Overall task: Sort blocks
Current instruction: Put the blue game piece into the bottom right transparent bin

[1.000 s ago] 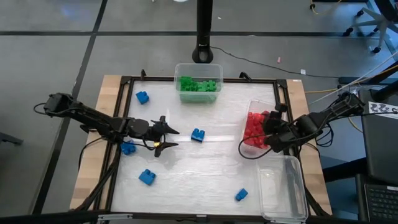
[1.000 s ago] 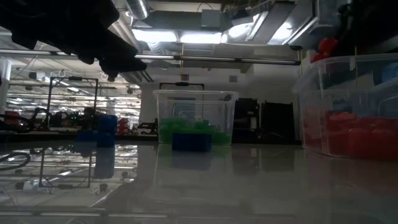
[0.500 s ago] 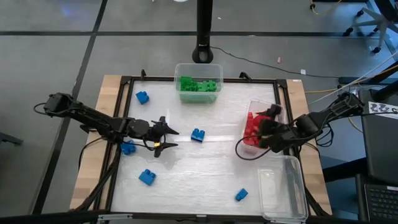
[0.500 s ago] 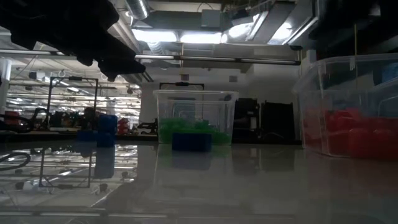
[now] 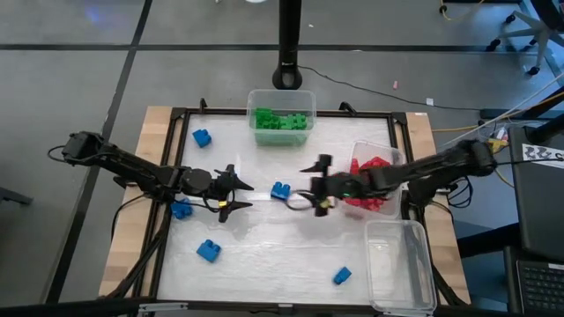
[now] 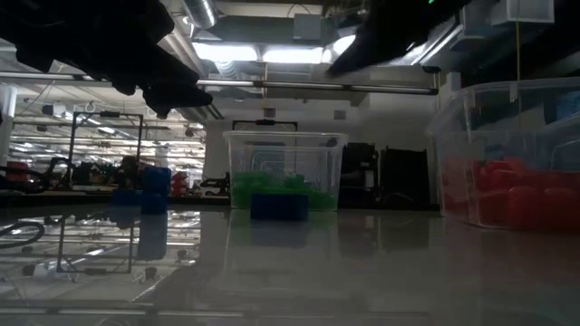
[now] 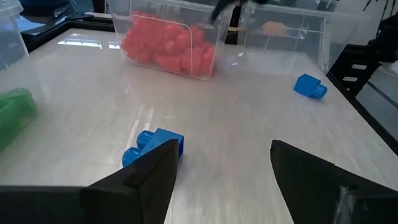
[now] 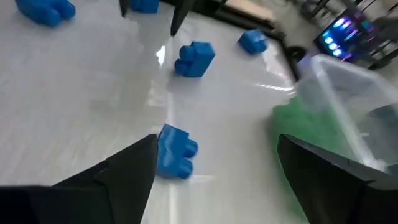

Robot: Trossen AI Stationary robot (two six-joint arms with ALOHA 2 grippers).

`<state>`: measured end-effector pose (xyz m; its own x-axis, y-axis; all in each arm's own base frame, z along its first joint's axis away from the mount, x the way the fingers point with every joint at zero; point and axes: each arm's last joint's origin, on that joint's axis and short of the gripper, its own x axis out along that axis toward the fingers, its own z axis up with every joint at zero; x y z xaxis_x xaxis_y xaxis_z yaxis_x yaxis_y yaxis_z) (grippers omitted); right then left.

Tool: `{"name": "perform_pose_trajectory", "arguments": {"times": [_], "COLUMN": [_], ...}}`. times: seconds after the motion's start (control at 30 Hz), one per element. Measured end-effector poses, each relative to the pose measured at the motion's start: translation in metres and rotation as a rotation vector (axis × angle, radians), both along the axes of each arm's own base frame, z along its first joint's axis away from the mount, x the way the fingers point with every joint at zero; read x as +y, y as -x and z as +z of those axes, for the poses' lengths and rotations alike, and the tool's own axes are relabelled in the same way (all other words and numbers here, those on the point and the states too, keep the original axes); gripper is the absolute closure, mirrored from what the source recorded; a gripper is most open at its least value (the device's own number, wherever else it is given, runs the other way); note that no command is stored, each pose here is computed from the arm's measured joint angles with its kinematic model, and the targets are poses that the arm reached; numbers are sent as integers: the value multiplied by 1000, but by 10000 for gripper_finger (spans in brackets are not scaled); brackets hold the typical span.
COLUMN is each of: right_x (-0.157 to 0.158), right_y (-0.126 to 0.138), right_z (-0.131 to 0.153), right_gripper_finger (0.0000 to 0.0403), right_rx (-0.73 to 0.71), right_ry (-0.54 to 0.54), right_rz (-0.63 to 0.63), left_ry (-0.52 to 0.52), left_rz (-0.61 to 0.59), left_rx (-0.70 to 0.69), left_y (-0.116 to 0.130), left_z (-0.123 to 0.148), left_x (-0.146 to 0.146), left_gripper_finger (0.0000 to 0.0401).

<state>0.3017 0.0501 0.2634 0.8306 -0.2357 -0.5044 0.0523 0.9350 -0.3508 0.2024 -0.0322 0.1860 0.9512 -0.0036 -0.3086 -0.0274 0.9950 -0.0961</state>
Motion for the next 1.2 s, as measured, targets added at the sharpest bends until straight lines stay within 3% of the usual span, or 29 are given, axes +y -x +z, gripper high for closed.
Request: {"name": "perform_pose_trajectory", "arguments": {"times": [0.17,0.37,0.83,1.2], "right_x": [-13,-24,-40,-41], "right_y": [-36,-58,-71,-76], "right_z": [-35,-72,-126,-153], "right_gripper_finger": [77,64,25,24], "right_rx": [-22,-4,84,123], "right_ry": [-108,-223,-317,-321], "right_rz": [44,29,-138,-146], "left_ry": [1,0,1,0], "left_rz": [0,0,0,0], "left_rx": [0,2,2,2], "left_y": [0,0,0,0], "left_z": [0,0,0,0], "left_x": [0,0,0,0], "left_gripper_finger": [157,157,157,157]}}
